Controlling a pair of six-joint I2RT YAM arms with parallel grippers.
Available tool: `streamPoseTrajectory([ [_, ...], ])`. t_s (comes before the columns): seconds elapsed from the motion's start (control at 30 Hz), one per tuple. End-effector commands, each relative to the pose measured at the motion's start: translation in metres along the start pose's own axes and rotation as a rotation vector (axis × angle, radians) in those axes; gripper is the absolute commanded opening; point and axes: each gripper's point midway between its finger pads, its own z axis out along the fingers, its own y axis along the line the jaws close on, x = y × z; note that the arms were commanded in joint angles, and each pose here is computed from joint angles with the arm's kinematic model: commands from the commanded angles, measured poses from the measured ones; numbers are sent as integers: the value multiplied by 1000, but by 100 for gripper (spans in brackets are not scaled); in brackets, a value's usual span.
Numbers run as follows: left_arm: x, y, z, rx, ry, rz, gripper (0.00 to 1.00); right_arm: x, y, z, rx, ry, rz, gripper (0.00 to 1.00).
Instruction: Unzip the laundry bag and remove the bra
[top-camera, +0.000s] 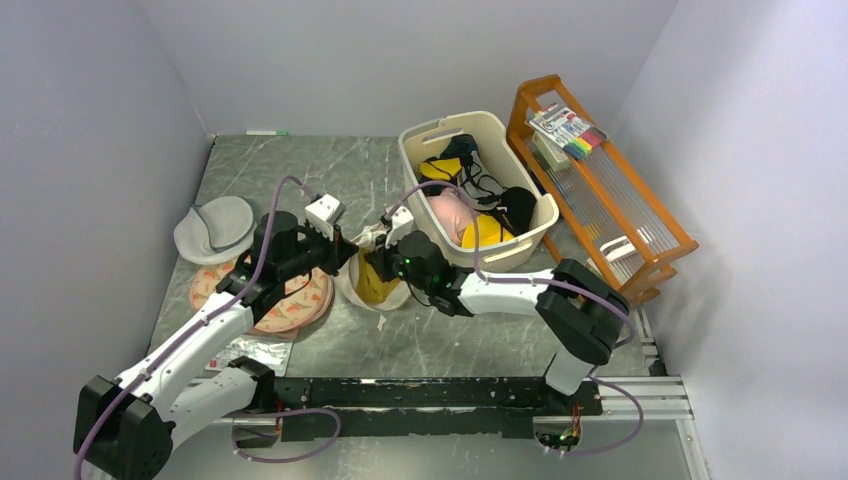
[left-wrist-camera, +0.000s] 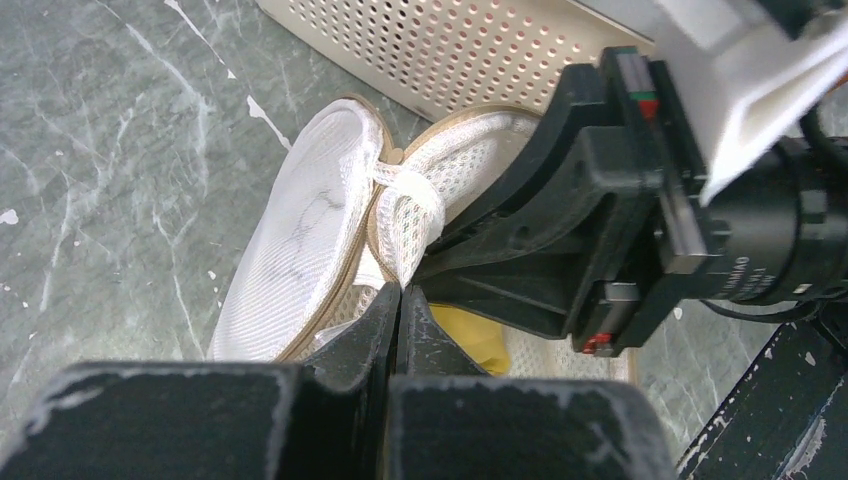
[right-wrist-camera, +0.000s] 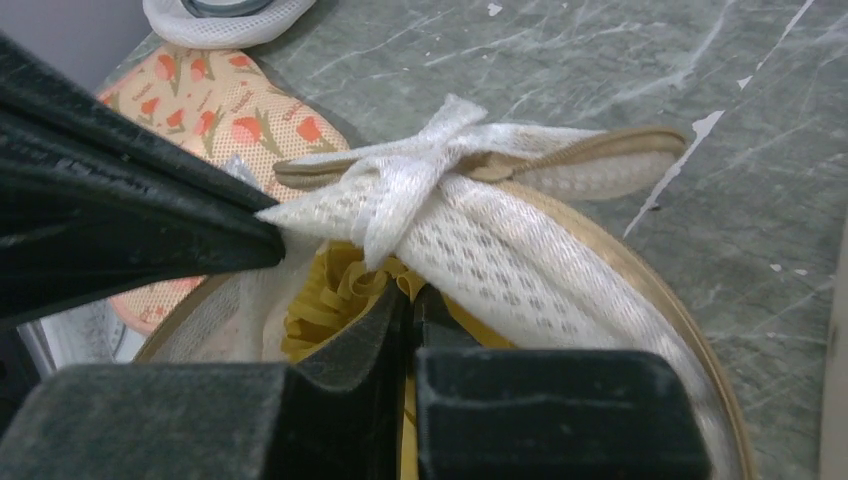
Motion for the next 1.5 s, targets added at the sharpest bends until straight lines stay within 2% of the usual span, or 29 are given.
streamPoseTrajectory([
  [0.0,-19,1,-1,-14,-41,25,7,-19,-2,-17,12,-51,-35,0],
  [0.6,-12,9,2,-53,0,11,7,-88,4,-65,5,-223,-41,0],
  [1.07,-12,9,1,-54,6,7,7,-180,26,-97,-46,-469,-52,0],
  [1.47,-8,9,2,-52,19,4,7,-232,32,-134,-59,-639,-85,0],
])
